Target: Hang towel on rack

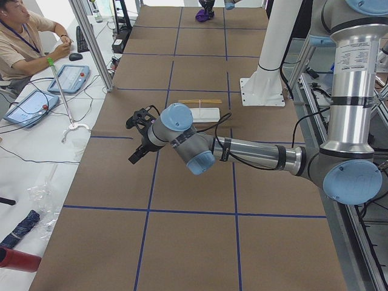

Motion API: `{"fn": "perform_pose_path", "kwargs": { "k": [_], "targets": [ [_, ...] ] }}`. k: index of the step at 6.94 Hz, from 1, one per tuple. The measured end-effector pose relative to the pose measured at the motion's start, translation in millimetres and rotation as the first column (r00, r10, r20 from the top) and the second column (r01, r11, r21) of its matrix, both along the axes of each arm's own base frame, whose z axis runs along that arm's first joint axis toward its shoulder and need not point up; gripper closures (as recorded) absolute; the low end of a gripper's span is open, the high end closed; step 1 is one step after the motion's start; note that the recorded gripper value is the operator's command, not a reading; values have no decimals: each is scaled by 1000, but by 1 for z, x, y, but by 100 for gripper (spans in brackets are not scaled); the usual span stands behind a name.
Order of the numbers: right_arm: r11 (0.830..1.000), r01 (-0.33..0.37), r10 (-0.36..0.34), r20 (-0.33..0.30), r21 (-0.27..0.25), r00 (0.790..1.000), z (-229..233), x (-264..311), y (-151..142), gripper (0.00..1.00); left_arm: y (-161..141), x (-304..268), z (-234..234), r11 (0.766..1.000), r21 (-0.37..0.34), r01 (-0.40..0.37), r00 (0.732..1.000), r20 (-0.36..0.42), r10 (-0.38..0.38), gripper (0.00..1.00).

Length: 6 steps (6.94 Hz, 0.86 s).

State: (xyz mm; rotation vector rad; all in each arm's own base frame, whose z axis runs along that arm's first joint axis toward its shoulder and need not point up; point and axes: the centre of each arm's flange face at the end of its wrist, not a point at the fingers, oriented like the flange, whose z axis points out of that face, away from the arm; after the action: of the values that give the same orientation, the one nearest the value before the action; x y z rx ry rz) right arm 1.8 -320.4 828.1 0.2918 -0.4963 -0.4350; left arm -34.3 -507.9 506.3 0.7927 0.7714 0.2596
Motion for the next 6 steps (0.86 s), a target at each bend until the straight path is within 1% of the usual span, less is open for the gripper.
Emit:
{"fn": "perform_pose_path", "kwargs": {
  "k": [1,2,3,5,6],
  "targets": [
    [1000,18,-18,-9,-4,1000,7,0,4,59,0,0,0,1000,0,1,1000,0,-1,0],
    [999,40,-40,-20,-3,999,13,1,7,92,0,0,0,1000,1,0,1000,1,0,0],
    [998,66,-65,-32,9,997,15,2,9,100,1,0,-1,1000,3,0,1000,0,0,0],
    [993,111,-109,-47,39,993,15,2,8,100,1,0,-1,1000,3,0,1000,0,0,0],
    [989,134,-131,-50,62,990,10,2,6,100,1,0,-1,1000,4,0,1000,0,0,0]
  ]
}}
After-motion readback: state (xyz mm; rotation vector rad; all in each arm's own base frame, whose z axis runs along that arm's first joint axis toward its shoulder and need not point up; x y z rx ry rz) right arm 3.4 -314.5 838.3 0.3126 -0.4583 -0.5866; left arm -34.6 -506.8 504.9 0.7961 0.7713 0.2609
